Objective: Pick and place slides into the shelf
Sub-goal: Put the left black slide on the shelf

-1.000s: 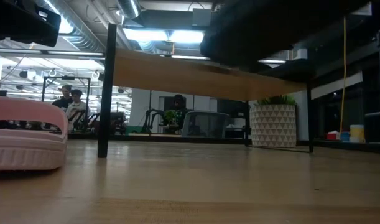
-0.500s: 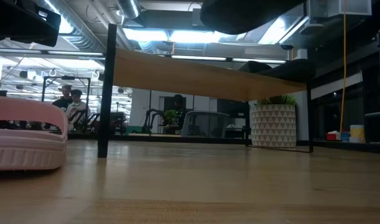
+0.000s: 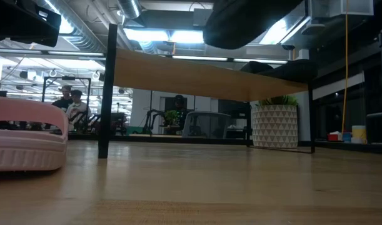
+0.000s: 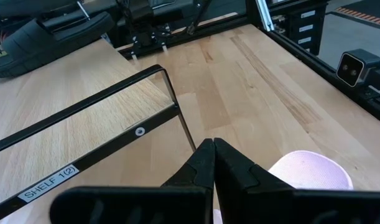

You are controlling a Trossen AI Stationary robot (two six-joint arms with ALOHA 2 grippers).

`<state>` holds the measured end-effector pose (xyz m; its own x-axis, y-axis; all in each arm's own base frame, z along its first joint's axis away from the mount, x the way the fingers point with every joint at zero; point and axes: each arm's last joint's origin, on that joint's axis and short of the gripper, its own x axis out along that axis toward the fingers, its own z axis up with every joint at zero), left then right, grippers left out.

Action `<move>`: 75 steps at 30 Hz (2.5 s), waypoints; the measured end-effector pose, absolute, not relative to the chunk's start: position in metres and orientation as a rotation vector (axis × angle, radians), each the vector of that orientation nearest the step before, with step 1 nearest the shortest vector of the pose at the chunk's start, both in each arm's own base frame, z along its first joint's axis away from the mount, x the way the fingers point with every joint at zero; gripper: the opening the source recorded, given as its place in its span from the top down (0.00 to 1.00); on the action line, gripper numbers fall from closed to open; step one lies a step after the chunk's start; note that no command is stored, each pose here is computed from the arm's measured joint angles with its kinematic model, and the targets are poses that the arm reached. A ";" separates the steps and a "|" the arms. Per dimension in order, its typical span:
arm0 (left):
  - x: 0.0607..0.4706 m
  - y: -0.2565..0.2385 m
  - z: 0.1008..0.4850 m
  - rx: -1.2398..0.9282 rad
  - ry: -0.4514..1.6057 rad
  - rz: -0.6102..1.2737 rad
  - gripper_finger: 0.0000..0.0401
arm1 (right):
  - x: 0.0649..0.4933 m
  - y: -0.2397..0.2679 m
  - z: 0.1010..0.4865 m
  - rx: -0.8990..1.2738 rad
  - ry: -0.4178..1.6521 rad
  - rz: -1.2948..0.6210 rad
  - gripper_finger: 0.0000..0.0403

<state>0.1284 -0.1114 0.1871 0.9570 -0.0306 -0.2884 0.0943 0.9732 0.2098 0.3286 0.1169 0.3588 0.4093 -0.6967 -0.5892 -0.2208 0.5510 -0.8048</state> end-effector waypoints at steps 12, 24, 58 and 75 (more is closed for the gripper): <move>0.127 -0.110 0.183 0.257 0.320 -0.063 1.00 | 0.343 0.101 0.363 -0.905 1.089 -0.299 0.97; 0.127 -0.110 0.183 0.257 0.319 -0.062 1.00 | 0.350 0.092 0.329 -0.980 1.160 -0.321 0.97; 0.127 -0.110 0.183 0.254 0.321 -0.062 1.00 | 0.367 0.015 0.313 -0.954 1.251 -0.316 0.97; 0.127 -0.110 0.183 0.255 0.321 -0.062 1.00 | 0.367 0.002 0.313 -0.935 1.272 -0.344 0.97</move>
